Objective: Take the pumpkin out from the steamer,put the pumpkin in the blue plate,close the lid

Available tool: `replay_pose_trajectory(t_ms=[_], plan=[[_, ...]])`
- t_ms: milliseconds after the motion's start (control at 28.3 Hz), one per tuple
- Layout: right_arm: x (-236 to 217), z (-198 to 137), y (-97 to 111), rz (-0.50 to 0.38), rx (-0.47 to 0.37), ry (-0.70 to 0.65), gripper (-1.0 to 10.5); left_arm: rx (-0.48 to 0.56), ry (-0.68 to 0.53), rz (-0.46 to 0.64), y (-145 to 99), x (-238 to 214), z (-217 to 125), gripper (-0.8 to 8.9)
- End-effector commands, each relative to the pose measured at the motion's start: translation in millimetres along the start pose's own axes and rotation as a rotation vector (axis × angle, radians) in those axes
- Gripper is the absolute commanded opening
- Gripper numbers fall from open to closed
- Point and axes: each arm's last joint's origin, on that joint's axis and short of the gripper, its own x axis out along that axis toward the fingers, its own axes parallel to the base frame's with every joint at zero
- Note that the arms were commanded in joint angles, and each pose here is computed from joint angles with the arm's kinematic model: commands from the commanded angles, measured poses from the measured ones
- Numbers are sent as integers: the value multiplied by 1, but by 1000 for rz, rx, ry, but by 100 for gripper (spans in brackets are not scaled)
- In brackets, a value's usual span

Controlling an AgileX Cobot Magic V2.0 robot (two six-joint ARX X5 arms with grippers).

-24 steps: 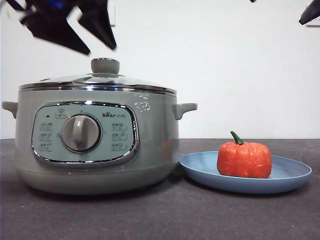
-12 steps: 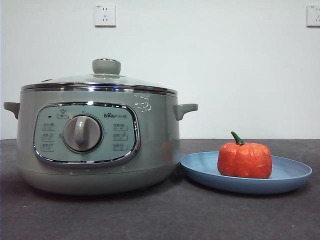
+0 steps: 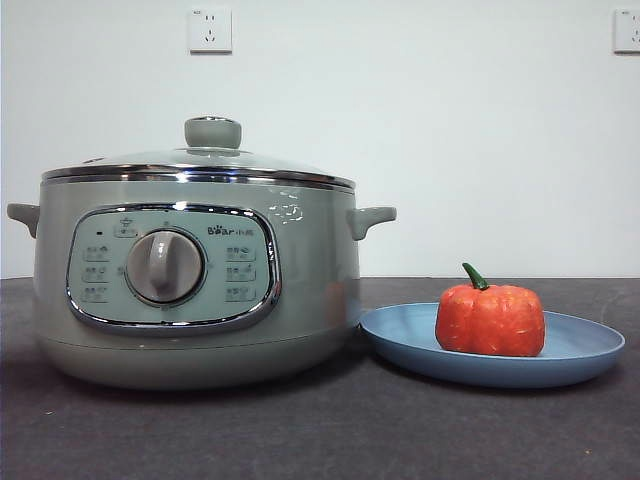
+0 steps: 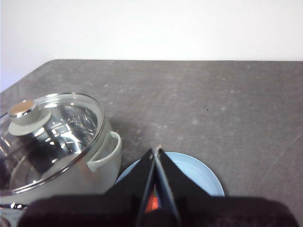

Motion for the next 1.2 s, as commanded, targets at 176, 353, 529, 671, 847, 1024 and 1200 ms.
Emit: replay_pose_trajectory(t_ms=[176,353,529,671,847,1024,1200], plan=[[1,-2,0,-2,32,2,-16,-6,13,-3,-1,4,0,-3],[1,-4,0,-6,28,21,-16,-6,14,-4,-1,4,0,-3],[1,-4,0,-5,28,22,-17,-5,14,-3,-1,4,0,-3],[1,-4,0,-6,29,21,-16,29,16,20,3,-8,-5,-3],[1,-4,0,-6,29,21,-16,-41,-90,145,17,-36,-21,-3],[1,-4,0,-6,29,21,-16,-85,-226,343,27,-41,-47,-3],[1,-4,0,-6,29,21,-16,-107,-249,462,37,-19,-84,-3]])
